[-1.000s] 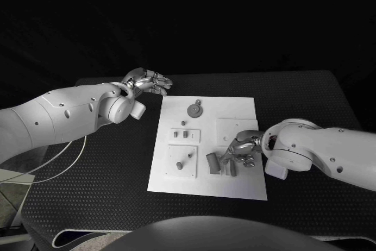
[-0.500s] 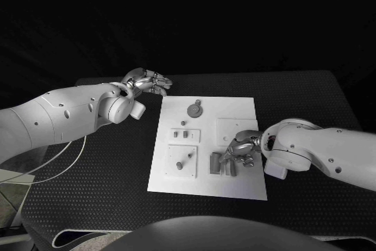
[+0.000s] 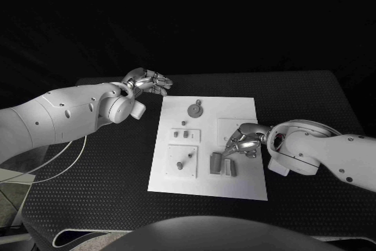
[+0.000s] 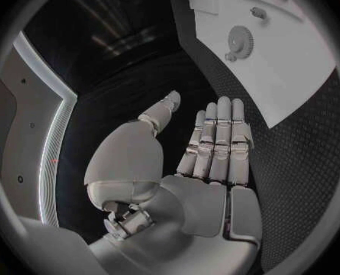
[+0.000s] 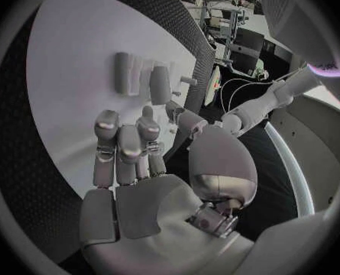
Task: Assemble the parts on the task board
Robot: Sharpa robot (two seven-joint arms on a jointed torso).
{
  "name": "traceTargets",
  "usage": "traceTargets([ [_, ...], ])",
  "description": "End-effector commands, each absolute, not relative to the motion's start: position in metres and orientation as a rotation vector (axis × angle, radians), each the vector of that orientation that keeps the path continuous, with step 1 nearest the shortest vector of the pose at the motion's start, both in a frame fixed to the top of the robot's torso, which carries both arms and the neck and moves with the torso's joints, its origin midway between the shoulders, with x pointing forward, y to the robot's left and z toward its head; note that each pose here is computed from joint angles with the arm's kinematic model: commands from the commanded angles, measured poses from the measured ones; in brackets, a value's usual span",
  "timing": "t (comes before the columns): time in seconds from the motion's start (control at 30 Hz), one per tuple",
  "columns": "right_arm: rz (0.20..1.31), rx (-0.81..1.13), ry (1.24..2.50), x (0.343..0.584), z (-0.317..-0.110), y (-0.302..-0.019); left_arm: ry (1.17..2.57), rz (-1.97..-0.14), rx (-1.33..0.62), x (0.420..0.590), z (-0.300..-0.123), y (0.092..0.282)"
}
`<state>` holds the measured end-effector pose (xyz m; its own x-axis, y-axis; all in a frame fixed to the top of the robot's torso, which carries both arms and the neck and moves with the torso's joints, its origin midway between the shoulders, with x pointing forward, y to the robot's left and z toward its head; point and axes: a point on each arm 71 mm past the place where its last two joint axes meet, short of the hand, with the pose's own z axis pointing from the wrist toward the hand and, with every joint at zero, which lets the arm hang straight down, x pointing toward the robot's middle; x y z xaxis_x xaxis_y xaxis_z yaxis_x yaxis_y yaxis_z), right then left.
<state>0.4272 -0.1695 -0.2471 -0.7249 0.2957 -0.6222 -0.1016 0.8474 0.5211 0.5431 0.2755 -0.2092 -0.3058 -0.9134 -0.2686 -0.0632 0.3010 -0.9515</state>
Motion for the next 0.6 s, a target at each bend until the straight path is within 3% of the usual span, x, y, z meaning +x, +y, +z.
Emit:
traceTargets([
  [0.03, 0.842, -0.093, 2.025, 0.4283, -0.2302, -0.1591, 1.64, -1.156, -0.897, 0.5429, -0.2086, 0.2737],
  [0.3, 0.861, -0.247, 1.963, 0.4252, -0.2276, -0.1549, 1.643, -1.159, -0.896, 0.543, -0.2089, 0.2725],
  [0.6, 0.83, -0.294, 2.013, 0.4238, -0.2364, -0.1535, 1.644, -1.158, -0.896, 0.5431, -0.2092, 0.2721],
])
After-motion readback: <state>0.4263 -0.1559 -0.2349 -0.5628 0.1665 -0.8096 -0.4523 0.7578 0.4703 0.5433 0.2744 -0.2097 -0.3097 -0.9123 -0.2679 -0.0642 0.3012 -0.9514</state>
